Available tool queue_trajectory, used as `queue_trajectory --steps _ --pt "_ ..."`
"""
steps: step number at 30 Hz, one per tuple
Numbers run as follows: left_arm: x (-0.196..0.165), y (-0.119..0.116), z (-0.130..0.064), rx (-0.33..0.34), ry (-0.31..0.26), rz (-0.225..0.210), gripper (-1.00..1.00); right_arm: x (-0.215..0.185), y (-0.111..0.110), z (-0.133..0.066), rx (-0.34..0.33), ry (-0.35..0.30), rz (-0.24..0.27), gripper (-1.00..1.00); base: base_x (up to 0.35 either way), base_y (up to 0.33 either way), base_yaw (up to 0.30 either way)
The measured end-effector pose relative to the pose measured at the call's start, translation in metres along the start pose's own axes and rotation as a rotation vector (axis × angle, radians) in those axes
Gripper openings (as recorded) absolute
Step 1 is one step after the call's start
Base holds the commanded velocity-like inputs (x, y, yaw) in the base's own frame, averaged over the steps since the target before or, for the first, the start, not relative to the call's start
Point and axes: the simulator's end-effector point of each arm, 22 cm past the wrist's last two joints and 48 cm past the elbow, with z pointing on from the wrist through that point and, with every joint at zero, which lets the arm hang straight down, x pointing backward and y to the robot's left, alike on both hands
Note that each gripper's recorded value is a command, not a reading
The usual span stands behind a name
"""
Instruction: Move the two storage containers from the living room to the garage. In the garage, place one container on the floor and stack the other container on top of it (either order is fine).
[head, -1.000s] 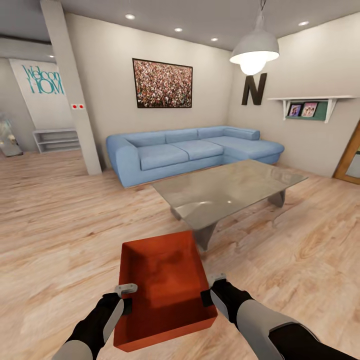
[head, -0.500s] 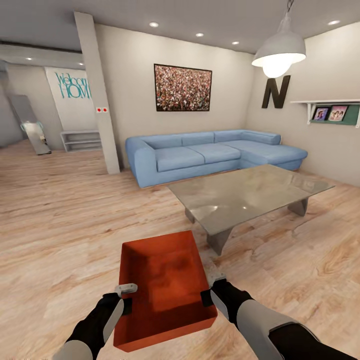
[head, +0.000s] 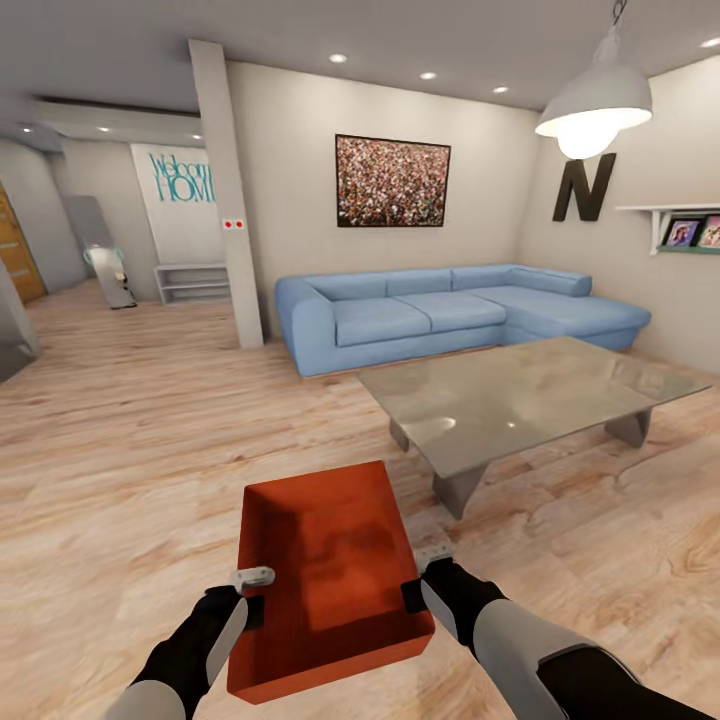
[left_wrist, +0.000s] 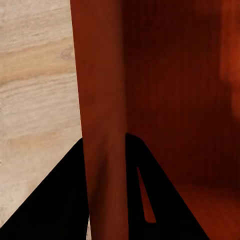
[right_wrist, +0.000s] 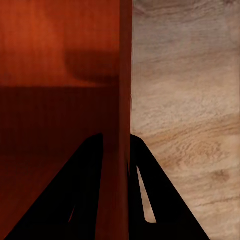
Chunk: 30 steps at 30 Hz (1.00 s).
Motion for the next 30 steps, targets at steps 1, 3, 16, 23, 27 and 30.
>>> queue_trajectory --steps 1,3,16,23,27,30 --pt "0.0000 0.0001 0.0000 0.000 0.000 0.000 -1.00 0.0000 0.0001 0.0000 0.000 0.000 0.000 -1.00 0.000 0.000 0.237" --pt "0.0000 0.0001 0.0000 0.000 0.000 0.000 -1.00 -0.0001 0.0001 0.0000 0.000 0.000 0.000 -1.00 0.000 0.000 0.263" --pt "0.0000 0.0001 -0.0001 0.000 0.000 0.001 -1.00 -0.0001 0.0000 0.0000 0.000 0.000 0.000 -1.00 0.000 0.000 0.289" --pt "0.0000 0.0000 -0.0001 -0.001 0.000 0.001 -1.00 0.0000 0.0000 0.0000 0.000 0.000 0.000 -1.00 0.000 0.000 0.291" --pt "0.0000 0.0000 -0.0001 -0.001 0.000 0.001 -1.00 0.0000 0.0000 0.0000 0.000 0.000 0.000 -1.00 0.000 0.000 0.291" --pt "0.0001 0.0000 -0.0001 -0.001 0.000 0.001 -1.00 0.0003 0.0000 0.0001 0.000 0.001 0.000 -1.00 0.000 0.000 0.291"
